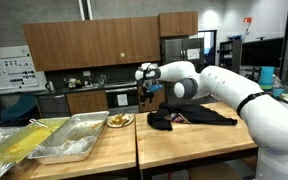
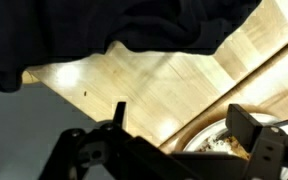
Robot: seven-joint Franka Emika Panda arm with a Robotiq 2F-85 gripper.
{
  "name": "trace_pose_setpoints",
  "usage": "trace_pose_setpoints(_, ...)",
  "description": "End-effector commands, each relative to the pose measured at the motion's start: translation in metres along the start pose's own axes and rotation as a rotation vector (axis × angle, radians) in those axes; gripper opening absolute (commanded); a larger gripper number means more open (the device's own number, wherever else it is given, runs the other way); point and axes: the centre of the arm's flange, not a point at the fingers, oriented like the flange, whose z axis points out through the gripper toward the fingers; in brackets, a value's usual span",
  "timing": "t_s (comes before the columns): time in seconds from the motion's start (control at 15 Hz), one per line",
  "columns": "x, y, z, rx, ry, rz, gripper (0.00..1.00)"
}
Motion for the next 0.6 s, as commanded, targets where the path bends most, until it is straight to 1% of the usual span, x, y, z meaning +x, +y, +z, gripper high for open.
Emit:
trace_pose_setpoints(0.0,-0.012,-0.038,0.016,-0.075,0.039,0.052,1.00)
trace_pose_setpoints(0.27,-0.010,-0.056,0.031,-0.118,0.042,0.125,1.00)
trace_pose_setpoints(0.4,-0.017,-0.061,0.034,-0.128,0.004,0.157,1.00)
trace_pose_setpoints(0.53,-0.023,-0.065,0.036,-0.134,-0.007,0.192,1.00)
